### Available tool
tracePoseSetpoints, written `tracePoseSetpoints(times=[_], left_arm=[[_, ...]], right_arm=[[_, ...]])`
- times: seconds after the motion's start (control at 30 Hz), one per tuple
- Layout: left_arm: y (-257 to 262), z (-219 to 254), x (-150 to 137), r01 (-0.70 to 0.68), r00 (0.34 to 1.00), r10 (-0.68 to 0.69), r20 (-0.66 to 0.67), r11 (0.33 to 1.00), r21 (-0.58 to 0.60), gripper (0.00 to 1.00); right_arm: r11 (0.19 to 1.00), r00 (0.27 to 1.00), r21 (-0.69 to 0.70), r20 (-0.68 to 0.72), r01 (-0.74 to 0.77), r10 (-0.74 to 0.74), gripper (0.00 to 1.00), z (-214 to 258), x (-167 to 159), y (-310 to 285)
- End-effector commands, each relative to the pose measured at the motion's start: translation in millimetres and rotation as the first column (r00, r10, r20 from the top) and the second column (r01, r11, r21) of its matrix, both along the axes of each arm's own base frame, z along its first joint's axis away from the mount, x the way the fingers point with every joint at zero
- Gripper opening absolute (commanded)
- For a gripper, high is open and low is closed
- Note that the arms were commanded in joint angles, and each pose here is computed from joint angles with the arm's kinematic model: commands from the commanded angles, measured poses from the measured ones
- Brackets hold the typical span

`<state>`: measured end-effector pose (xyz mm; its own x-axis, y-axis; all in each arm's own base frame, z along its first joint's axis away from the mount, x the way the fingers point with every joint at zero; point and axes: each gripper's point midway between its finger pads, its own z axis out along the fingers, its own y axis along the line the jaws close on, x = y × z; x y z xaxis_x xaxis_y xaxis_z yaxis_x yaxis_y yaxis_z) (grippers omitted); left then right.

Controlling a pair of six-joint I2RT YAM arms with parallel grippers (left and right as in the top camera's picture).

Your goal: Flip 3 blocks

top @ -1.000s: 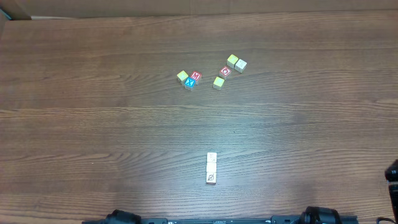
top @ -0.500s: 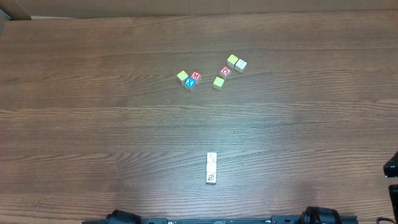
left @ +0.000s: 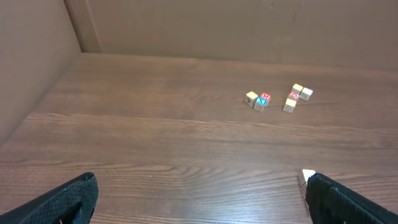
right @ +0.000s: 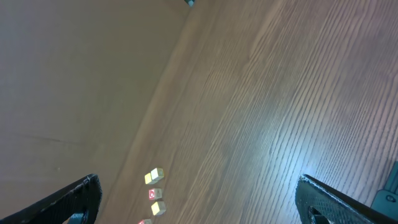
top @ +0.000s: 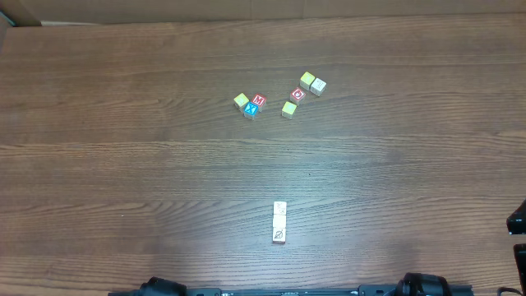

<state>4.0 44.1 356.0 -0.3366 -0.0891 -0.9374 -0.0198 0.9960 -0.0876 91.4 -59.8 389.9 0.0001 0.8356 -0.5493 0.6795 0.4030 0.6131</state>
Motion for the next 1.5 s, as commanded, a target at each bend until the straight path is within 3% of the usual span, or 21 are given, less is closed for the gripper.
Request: tracePoseSetpoints(times=[0.0,0.57,0.8,0.9,1.07,1.2,1.33,1.47], left_arm=[[-1,-1,1,0.001,1.000,-0.001,-0.008,1.000,0.009,1.00],[-1,-1,1,0.001,1.000,-0.001,-0.008,1.000,0.009,1.00],[-1,-1,1,0.001,1.000,-0.001,-0.009,1.000,0.009,1.00],[-1,-1,1,0.001,1.000,-0.001,-0.009,1.000,0.009,1.00],[-1,-1,1,0.001,1.000,-0.001,-0.009,1.000,0.009,1.00],[-1,-1,1,0.001,1.000,-0.001,-0.008,1.000,0.009,1.00],[-1,-1,1,0.001,1.000,-0.001,-0.008,1.000,0.009,1.00],[-1,-1,1,0.001,1.000,-0.001,-0.009,1.000,0.009,1.00]], right_arm=[[1.000,1.000,-0.011,0.011,0.011,-0.011,1.00,3,-2,-2],[0.998,0.999,-0.034,0.015,0.043,-0.043,1.00,0,-11,-7],[0.994,0.990,-0.092,0.131,0.059,-0.046,1.00,-18,-15,-12],[0.989,0.985,-0.143,0.171,0.031,-0.006,1.00,-42,-3,-12],[0.976,0.955,-0.198,0.260,-0.088,0.139,1.00,-97,43,1],[0.916,0.881,-0.329,0.330,-0.230,0.340,1.00,-118,87,22],[0.793,0.745,-0.491,0.360,-0.361,0.562,1.00,-133,123,54],[0.785,0.733,-0.496,0.362,-0.371,0.576,1.00,-158,138,61]])
